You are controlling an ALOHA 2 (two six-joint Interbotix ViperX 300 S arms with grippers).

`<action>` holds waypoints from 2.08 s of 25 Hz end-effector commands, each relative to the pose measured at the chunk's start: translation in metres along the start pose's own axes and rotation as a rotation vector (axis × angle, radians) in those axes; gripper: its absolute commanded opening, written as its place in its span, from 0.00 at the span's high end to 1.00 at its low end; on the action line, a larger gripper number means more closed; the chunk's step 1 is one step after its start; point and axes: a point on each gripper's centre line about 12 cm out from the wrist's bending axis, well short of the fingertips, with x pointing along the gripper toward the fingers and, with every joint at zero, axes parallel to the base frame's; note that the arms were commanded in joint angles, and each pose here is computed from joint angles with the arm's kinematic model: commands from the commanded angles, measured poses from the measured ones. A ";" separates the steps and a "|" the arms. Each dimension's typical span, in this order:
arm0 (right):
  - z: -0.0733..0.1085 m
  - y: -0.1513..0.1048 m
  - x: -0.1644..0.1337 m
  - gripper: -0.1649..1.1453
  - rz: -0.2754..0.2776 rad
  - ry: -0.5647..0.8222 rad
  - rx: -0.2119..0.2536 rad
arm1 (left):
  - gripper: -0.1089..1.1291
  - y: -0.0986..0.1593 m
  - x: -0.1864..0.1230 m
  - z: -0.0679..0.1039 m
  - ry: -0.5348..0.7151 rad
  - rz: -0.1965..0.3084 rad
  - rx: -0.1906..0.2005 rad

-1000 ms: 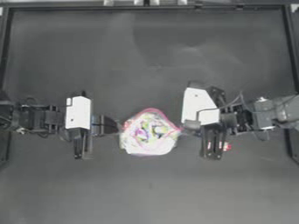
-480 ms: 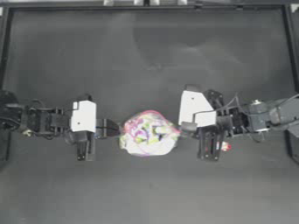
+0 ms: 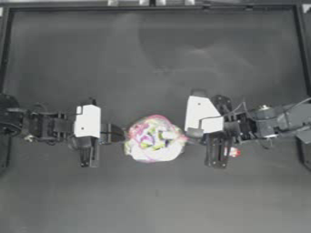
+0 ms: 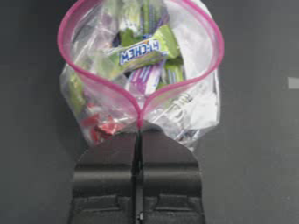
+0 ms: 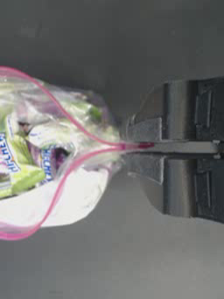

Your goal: Put candy in bag

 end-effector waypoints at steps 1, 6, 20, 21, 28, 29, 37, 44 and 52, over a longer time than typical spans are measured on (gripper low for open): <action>0.008 0.001 -0.006 0.65 0.007 -0.039 -0.005 | 0.89 0.001 -0.001 0.012 -0.046 0.004 0.003; 0.014 0.001 -0.010 0.37 0.013 -0.074 -0.017 | 0.89 0.001 -0.001 0.013 -0.049 0.004 0.004; 0.024 -0.003 -0.046 0.10 0.016 -0.161 -0.016 | 0.89 0.001 -0.001 0.014 -0.052 0.004 0.006; 0.024 -0.003 -0.049 0.10 0.012 -0.156 -0.015 | 0.89 0.001 -0.001 0.015 -0.054 0.004 0.006; 0.019 -0.010 -0.075 0.10 -0.025 -0.105 -0.001 | 0.89 0.001 -0.001 0.015 -0.055 0.004 0.006; 0.018 -0.010 -0.080 0.10 -0.027 -0.104 0.002 | 0.89 0.001 -0.001 0.015 -0.054 0.004 0.006; 0.017 -0.013 -0.114 0.10 -0.036 -0.089 0.027 | 0.89 0.001 0.000 0.014 -0.050 0.004 0.005; 0.015 -0.011 -0.129 0.10 -0.030 -0.040 0.016 | 0.89 0.003 0.000 0.014 -0.050 0.007 0.006; 0.003 -0.008 -0.131 0.10 -0.004 0.052 0.024 | 0.89 0.003 0.000 0.014 -0.050 0.008 0.005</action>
